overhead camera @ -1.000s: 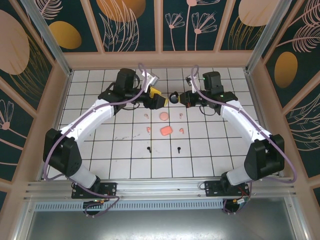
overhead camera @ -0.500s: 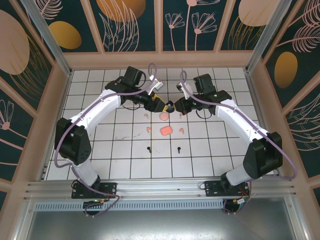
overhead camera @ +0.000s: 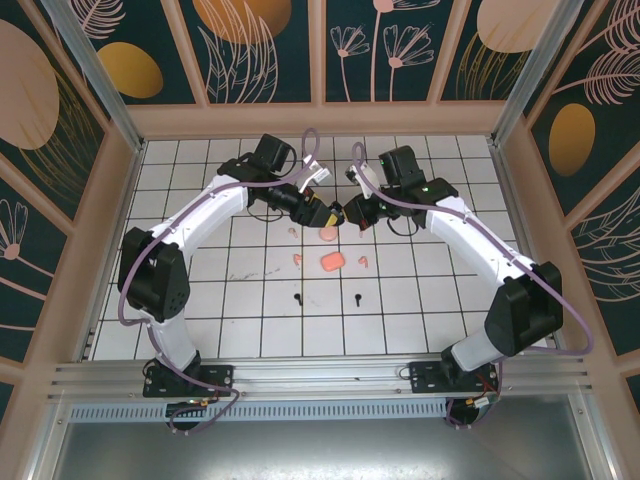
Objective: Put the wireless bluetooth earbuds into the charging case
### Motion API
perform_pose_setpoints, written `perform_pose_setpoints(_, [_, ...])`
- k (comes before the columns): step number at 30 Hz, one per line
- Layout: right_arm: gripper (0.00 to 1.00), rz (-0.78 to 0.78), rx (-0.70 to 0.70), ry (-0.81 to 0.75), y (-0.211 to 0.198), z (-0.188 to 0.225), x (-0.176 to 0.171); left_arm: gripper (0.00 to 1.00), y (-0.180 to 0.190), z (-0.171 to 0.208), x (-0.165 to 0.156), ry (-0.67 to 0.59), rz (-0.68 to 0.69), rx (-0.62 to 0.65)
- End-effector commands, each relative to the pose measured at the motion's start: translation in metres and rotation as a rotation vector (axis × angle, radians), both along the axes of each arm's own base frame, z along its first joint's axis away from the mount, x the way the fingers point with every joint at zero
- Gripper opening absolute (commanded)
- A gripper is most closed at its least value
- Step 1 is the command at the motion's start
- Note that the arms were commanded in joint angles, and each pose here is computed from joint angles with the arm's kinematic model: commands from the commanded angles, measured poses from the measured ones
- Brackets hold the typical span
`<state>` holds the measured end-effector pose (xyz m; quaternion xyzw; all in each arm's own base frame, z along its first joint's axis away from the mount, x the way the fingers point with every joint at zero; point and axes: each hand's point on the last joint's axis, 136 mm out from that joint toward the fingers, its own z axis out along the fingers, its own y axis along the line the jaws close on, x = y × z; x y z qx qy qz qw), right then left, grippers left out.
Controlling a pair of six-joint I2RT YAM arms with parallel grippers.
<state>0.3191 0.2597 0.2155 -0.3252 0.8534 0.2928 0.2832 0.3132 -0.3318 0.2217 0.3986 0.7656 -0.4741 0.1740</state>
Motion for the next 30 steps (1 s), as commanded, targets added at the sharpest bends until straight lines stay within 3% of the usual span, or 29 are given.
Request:
perform_pose_setpoints(1, [0.00,0.014,-0.007,-0.025,0.004,0.007,0.003,0.50,-0.001,0.006,-0.002,0.008,-0.032,-0.032])
perform_pose_setpoints(8, [0.00,0.014,0.002,-0.027,0.006,0.008,0.003,0.37,-0.003,0.004,-0.003,0.017,-0.044,-0.045])
perform_pose_setpoints(17, [0.01,-0.034,0.015,-0.071,0.005,0.020,0.013,0.09,-0.003,0.001,-0.005,0.029,-0.045,-0.063])
perform_pose_setpoints(19, [0.24,-0.065,0.040,-0.102,0.004,0.033,0.017,0.00,-0.003,0.001,-0.005,0.024,-0.036,-0.074])
perform_pose_setpoints(21, [0.44,-0.103,0.063,-0.126,0.000,0.045,0.019,0.00,-0.004,0.002,-0.002,0.001,-0.009,-0.088])
perform_pose_setpoints(22, [0.49,-0.124,0.072,-0.136,-0.003,0.051,0.019,0.00,-0.003,0.002,0.001,-0.018,0.017,-0.093])
perform_pose_setpoints(24, [0.57,-0.170,0.086,-0.146,-0.010,0.061,0.016,0.00,0.001,0.006,0.009,-0.060,0.083,-0.112])
perform_pose_setpoints(30, [0.62,-0.303,0.102,-0.041,-0.033,0.055,-0.014,0.00,0.048,0.040,0.044,-0.205,0.378,-0.238])
